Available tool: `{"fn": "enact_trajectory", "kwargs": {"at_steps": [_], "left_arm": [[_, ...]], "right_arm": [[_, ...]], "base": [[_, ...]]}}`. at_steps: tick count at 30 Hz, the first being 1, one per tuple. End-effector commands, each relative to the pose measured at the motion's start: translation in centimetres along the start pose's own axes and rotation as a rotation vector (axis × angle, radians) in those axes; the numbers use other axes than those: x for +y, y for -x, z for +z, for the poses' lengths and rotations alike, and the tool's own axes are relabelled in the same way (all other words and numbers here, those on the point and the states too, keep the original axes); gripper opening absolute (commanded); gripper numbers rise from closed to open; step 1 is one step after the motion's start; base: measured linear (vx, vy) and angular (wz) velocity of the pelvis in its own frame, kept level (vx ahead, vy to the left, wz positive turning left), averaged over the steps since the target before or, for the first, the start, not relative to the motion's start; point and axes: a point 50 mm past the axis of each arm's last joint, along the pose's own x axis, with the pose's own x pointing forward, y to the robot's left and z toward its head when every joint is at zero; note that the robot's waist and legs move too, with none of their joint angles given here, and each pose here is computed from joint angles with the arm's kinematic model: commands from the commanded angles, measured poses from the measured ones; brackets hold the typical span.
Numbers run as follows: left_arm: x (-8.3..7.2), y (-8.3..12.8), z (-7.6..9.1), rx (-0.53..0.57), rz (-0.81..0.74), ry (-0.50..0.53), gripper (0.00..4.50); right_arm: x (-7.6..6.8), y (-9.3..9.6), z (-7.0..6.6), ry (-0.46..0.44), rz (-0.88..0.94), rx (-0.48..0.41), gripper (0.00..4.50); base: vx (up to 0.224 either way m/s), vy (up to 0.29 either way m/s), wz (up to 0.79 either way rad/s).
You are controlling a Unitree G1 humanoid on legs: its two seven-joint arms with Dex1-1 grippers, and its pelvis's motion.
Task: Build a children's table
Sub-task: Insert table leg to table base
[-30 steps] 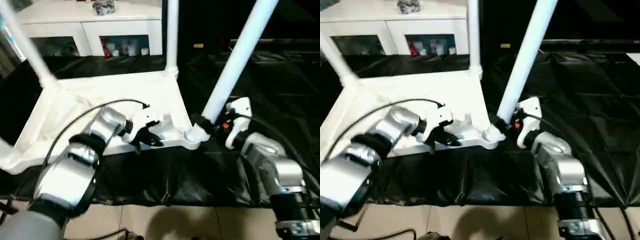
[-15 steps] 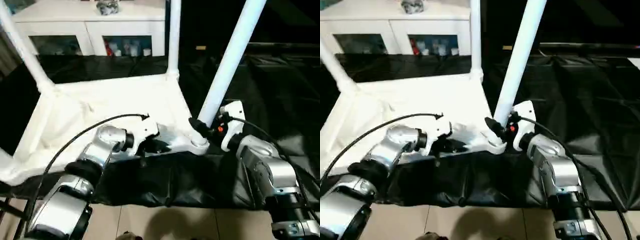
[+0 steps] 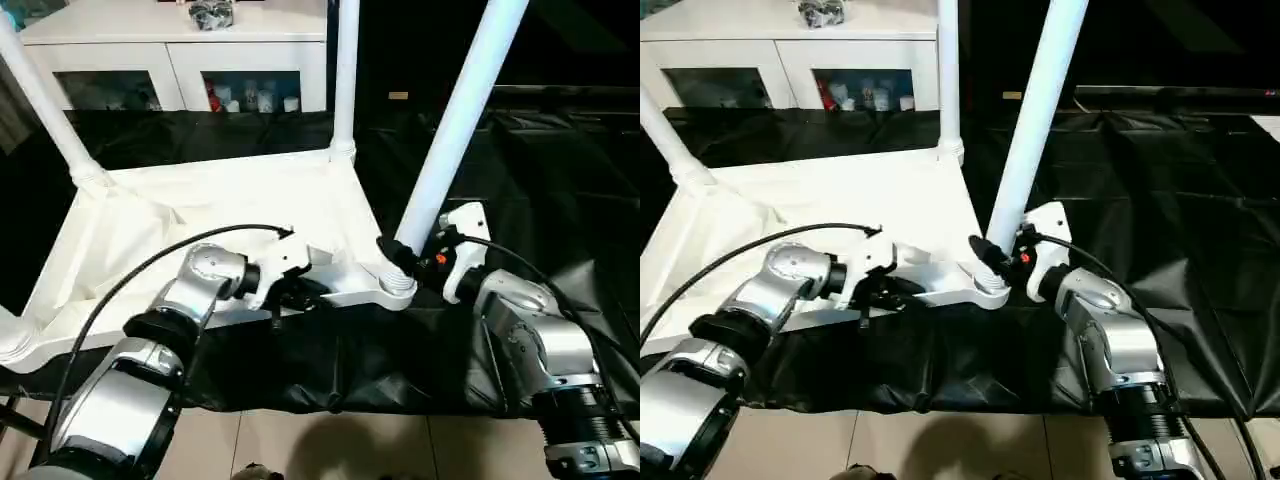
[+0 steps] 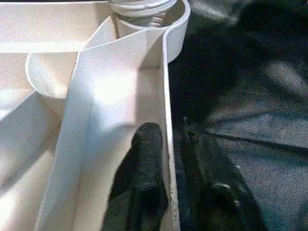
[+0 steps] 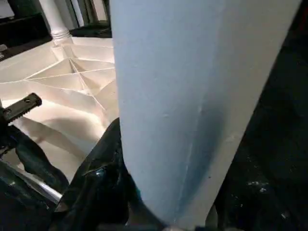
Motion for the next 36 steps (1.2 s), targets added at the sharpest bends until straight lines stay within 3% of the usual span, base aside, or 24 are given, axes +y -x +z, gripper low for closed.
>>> {"fn": "enact_trajectory", "kwargs": {"at_steps": [1,7,18,36], "left_arm": [[0.2,0.4,0.1,0.004,-0.011,-0.003,0.31],[0.1,0.3,0.0,-0.03,0.0,0.011,0.0],[-0.2,0.3,-0.3,-0.08,0.014,0.034,0.0],[-0.1,0.5,-0.1,-0.082,-0.002,0.017,0.0]], "right_arm": [[0.1,-0.1,-0.2,0.025,0.008,0.016,1.89],[0.1,-0.2,-0.7,0.025,0.004,0.039,1.89],[0.2,-0.3,-1.3,0.018,0.03,0.095,1.89],[0.5,0.0,-0.7,0.0,0.1,0.126,1.89]], "base": [[0.0,0.0,0.0],[0.0,0.0,0.0],[0.0,0.0,0.0],[0.0,0.0,0.0]]}}
